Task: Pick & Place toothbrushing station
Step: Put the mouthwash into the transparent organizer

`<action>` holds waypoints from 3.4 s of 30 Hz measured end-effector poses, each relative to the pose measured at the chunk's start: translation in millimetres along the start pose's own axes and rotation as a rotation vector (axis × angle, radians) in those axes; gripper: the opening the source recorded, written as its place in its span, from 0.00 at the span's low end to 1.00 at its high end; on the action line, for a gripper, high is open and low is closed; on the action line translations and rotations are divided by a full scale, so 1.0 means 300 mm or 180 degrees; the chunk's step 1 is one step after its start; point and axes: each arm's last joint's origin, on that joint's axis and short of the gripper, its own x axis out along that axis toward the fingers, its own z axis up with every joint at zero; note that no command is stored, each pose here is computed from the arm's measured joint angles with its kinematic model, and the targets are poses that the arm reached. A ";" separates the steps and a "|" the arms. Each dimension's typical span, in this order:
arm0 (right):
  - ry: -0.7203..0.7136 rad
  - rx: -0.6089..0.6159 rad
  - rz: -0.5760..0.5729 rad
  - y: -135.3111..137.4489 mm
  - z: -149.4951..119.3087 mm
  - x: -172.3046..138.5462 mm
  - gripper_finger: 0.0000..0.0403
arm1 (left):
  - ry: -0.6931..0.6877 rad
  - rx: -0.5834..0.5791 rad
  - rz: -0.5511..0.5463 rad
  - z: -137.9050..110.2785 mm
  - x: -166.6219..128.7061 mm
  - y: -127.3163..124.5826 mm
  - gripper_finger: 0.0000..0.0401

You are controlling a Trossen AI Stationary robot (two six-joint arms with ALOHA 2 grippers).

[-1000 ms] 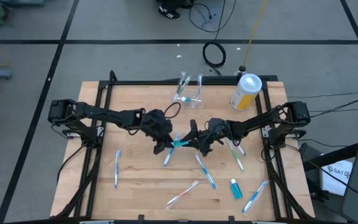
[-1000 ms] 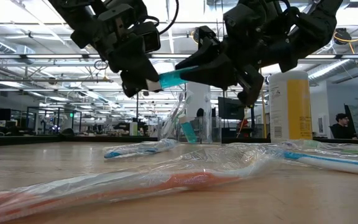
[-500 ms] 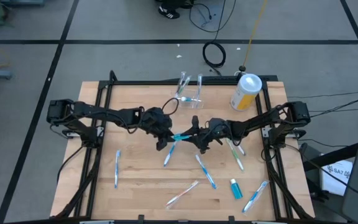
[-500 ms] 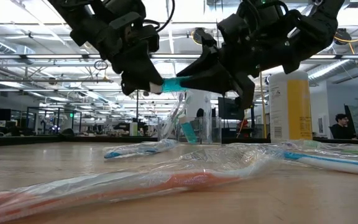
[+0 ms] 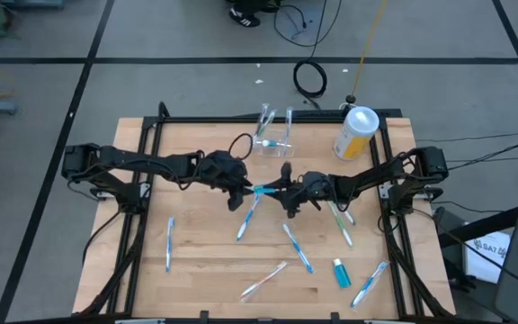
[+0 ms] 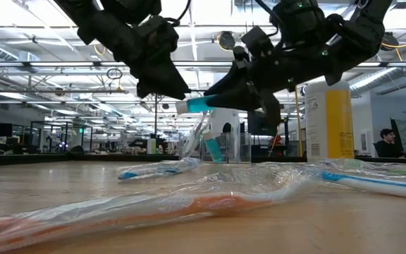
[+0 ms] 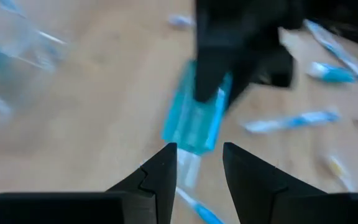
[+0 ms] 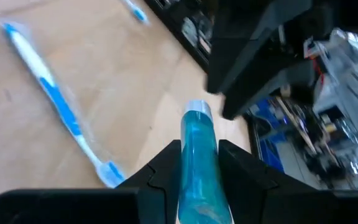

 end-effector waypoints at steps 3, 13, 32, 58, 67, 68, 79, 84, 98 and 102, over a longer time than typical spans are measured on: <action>0.0119 0.0080 -0.0137 -0.007 -0.005 0.000 0.23 | -0.0206 0.0055 0.0370 0.018 -0.022 0.010 0.33; 0.0595 0.0268 -0.0640 -0.025 -0.033 -0.007 0.23 | -0.0767 0.0550 0.0626 0.079 -0.187 -0.025 0.33; -0.0827 0.1963 -0.0469 -0.073 -0.086 -0.213 0.23 | -0.1710 0.0873 -0.0056 -0.071 -0.206 0.077 0.33; -0.0992 0.2483 -0.0167 -0.082 -0.097 -0.212 0.23 | -0.1435 0.1572 -0.0129 -0.001 0.032 0.041 0.34; -0.0974 0.2485 -0.0153 -0.079 -0.097 -0.212 0.23 | -0.1357 0.1650 -0.0157 0.006 0.050 0.025 0.43; -0.0975 0.2485 -0.0154 -0.080 -0.097 -0.212 0.23 | -0.1356 0.1645 -0.0157 0.006 0.050 0.025 0.45; -0.1092 0.2512 -0.0174 -0.083 -0.085 -0.215 0.23 | -0.1496 0.1659 -0.0153 0.018 0.044 0.024 0.53; -0.1137 0.2534 -0.0154 -0.080 -0.075 -0.216 0.23 | -0.1499 0.1670 -0.0150 0.018 0.044 0.024 0.53; -0.1151 0.2588 -0.0080 -0.078 -0.051 -0.170 0.23 | -0.1506 0.1716 -0.0183 0.017 0.044 0.022 0.53; -0.1122 0.2595 -0.0093 -0.077 -0.058 -0.168 0.23 | -0.1490 0.1749 -0.0323 0.015 0.044 0.019 0.53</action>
